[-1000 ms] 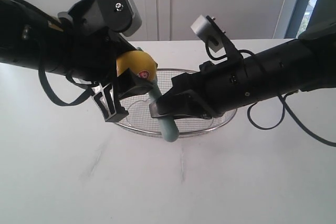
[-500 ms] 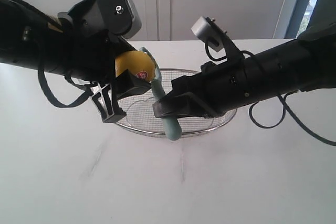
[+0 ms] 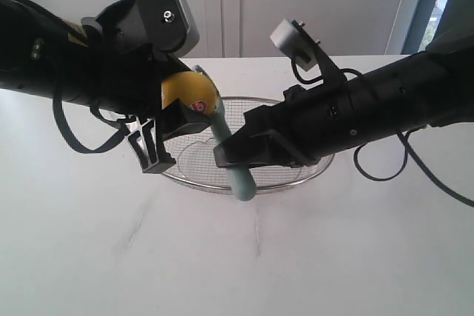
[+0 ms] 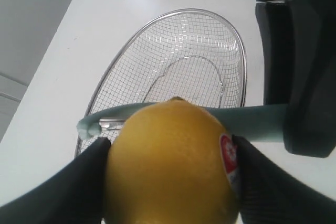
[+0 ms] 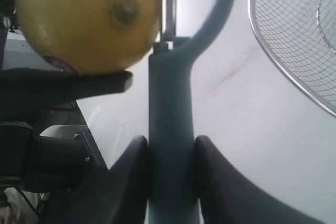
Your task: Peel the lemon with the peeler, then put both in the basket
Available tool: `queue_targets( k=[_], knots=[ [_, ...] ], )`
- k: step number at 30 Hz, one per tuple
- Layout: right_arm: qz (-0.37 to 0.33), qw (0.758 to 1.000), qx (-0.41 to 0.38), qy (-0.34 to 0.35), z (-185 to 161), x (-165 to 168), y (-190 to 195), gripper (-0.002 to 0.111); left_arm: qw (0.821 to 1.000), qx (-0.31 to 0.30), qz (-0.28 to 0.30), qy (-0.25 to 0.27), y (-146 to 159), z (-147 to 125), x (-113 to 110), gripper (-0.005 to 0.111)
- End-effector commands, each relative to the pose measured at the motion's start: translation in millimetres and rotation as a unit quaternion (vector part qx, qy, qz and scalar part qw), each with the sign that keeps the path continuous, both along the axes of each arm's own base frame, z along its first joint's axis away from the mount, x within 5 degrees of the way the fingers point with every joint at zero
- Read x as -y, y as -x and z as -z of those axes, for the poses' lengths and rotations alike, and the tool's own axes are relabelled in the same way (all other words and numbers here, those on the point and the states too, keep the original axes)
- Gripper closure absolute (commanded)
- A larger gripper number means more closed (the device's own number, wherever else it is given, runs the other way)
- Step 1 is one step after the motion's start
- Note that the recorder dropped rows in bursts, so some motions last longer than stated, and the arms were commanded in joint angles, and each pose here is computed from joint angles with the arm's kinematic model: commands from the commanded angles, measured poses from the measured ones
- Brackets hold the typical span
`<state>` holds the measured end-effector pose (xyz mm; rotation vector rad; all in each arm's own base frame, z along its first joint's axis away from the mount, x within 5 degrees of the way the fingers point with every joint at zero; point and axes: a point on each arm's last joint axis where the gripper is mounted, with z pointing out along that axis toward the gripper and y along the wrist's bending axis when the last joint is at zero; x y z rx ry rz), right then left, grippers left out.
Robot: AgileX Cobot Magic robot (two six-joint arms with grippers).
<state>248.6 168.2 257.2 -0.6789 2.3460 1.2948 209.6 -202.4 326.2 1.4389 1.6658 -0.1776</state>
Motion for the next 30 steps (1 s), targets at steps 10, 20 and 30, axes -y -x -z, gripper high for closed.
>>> queue_targets(
  k=[10,20,30],
  knots=[
    [0.029,0.999,0.025,0.000,-17.9,13.3,3.7,0.108,1.000,-0.004,0.001,0.004,2.6,-1.0,0.9,0.107],
    [0.042,0.999,0.029,0.002,-28.0,32.1,4.8,0.108,1.000,-0.004,0.001,0.004,2.6,-1.0,0.9,0.107],
    [0.082,0.992,0.099,0.011,-66.2,67.1,25.3,0.108,1.000,-0.004,0.002,0.003,2.7,-0.8,0.7,0.107]
  ],
)
